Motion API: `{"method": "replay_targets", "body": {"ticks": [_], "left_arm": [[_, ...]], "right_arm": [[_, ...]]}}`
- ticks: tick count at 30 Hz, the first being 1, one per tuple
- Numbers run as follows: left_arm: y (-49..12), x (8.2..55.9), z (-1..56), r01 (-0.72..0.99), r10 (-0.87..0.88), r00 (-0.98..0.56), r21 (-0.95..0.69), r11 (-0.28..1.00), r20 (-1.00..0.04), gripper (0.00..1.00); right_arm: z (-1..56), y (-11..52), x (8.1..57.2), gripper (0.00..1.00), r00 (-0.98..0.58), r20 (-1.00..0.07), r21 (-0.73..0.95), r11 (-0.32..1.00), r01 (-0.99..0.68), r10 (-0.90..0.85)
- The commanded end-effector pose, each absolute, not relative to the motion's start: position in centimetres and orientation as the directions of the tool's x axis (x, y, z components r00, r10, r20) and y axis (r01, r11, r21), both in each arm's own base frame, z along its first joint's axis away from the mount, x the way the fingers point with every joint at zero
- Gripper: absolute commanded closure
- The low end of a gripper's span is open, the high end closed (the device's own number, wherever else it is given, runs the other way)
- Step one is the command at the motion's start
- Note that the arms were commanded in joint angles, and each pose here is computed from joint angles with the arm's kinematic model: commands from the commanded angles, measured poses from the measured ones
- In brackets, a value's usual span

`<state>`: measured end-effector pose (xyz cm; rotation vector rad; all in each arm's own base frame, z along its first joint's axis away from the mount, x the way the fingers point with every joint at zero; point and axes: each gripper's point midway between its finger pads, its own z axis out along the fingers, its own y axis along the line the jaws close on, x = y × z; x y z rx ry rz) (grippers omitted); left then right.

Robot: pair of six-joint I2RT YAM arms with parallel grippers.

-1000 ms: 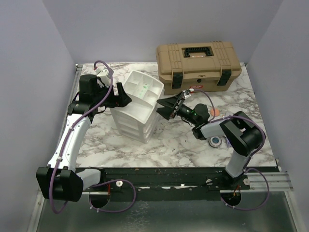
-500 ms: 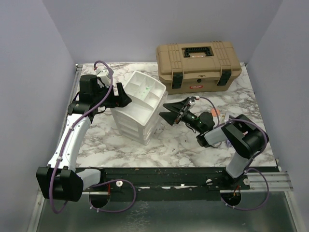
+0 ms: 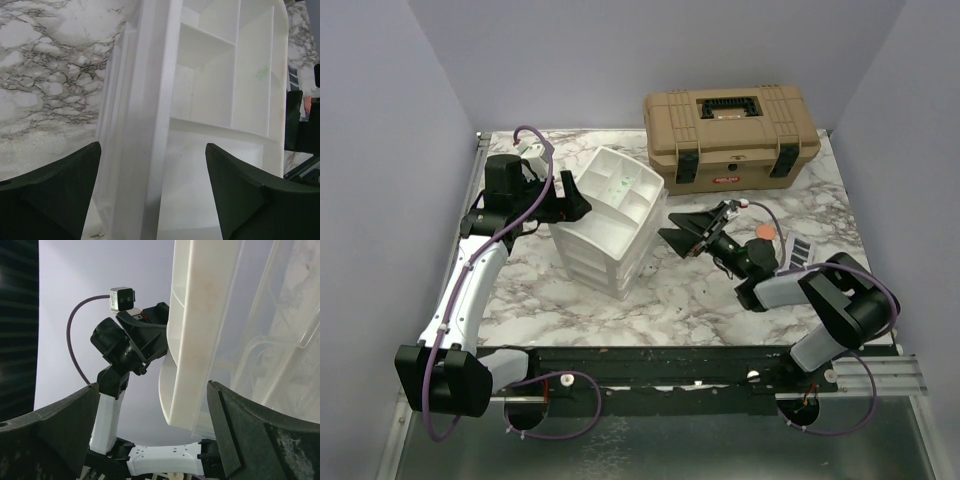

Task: Organize the makeup
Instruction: Open the drawer in the storage box.

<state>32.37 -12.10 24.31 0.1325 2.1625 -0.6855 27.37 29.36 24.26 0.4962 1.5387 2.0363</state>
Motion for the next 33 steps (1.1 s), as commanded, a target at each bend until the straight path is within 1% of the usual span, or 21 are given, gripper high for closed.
{"method": "replay_targets", "body": {"ticks": [1, 3, 8, 17, 22, 33], "left_arm": [[-11.9, 31.9, 23.9, 0.298, -0.146, -0.655, -0.431, 0.852, -0.741, 0.13], [-12.0, 31.9, 23.9, 0.299, -0.147, -0.657, -0.434, 0.85, -0.739, 0.13], [-12.0, 32.0, 24.1, 0.299, -0.148, -0.654, -0.433, 0.85, -0.742, 0.13], [-12.1, 31.9, 24.0, 0.3, -0.147, -0.658, -0.436, 0.848, -0.739, 0.13], [-12.1, 32.0, 24.1, 0.302, -0.147, -0.656, -0.436, 0.848, -0.74, 0.13], [-12.2, 32.1, 23.9, 0.302, -0.146, -0.662, -0.44, 0.846, -0.735, 0.13]], "right_arm": [[24.3, 29.3, 27.7, 0.06, -0.762, -0.077, 0.96, -0.158, -0.23, 0.644], [23.9, 30.0, 27.8, 0.06, -0.782, -0.079, 0.966, -0.146, -0.213, 0.618], [22.7, 30.6, 28.4, 0.06, -0.798, -0.039, 0.973, -0.16, -0.168, 0.601], [22.0, 31.8, 28.9, 0.06, -0.823, -0.042, 0.974, -0.16, -0.159, 0.566], [21.1, 32.8, 29.4, 0.06, -0.841, -0.047, 0.983, -0.123, -0.134, 0.539], [20.8, 33.4, 29.6, 0.06, -0.849, -0.021, 0.976, -0.175, -0.133, 0.529]]}}
